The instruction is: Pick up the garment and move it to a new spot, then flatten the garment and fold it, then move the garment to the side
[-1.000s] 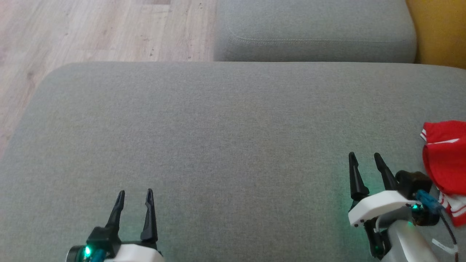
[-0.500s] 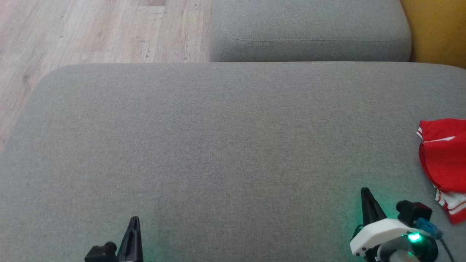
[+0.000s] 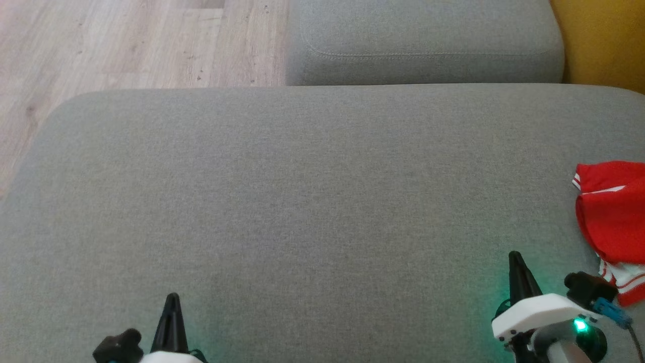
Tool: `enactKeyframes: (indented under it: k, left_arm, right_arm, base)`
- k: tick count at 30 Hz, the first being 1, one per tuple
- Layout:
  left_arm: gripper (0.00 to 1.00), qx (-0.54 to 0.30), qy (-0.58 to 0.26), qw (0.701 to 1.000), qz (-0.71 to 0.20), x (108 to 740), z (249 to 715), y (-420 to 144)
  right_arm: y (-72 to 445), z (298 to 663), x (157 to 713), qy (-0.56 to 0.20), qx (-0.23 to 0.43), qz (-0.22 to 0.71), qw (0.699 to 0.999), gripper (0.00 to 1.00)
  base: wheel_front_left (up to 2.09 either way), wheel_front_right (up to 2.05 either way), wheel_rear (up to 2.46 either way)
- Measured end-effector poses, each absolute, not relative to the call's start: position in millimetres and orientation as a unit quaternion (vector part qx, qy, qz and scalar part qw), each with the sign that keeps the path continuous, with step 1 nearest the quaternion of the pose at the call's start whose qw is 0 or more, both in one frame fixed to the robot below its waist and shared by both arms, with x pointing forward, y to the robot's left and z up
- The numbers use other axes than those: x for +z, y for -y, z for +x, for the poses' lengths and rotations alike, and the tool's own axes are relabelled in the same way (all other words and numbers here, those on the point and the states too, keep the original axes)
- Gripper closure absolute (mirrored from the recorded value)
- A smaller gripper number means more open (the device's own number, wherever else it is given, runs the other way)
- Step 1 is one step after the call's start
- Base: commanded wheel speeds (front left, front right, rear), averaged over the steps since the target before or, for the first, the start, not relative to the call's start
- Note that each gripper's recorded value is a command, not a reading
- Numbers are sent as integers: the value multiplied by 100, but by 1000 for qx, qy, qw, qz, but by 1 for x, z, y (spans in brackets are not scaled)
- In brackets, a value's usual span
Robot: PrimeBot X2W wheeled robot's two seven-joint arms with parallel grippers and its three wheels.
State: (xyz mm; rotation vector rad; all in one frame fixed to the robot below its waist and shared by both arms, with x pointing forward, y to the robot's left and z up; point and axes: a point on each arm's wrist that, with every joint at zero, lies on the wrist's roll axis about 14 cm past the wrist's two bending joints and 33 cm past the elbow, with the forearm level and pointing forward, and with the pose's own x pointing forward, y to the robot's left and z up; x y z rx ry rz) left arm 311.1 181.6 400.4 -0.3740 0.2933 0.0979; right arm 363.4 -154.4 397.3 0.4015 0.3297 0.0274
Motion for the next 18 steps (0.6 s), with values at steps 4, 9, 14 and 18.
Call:
enactKeyframes:
  k: [4, 9, 14, 18]
  left_arm:
    - [100, 53, -146, 966, -207, 401, 313, -182]
    - [100, 58, -146, 959, -234, 402, 314, -182]
    - [100, 66, -146, 952, -261, 403, 316, -185]
    - [100, 71, -142, 947, -278, 405, 318, -187]
  right_arm:
    - [157, 365, 400, -159, 5, 221, 962, 100]
    - [160, 367, 404, -155, -5, 248, 956, 100]
    - [164, 368, 407, -148, -16, 275, 950, 100]
    - [166, 369, 409, -145, -21, 291, 945, 100]
  base:
    - [0, 0, 0]
    - [0, 0, 0]
    - [0, 0, 0]
    - [0, 0, 0]
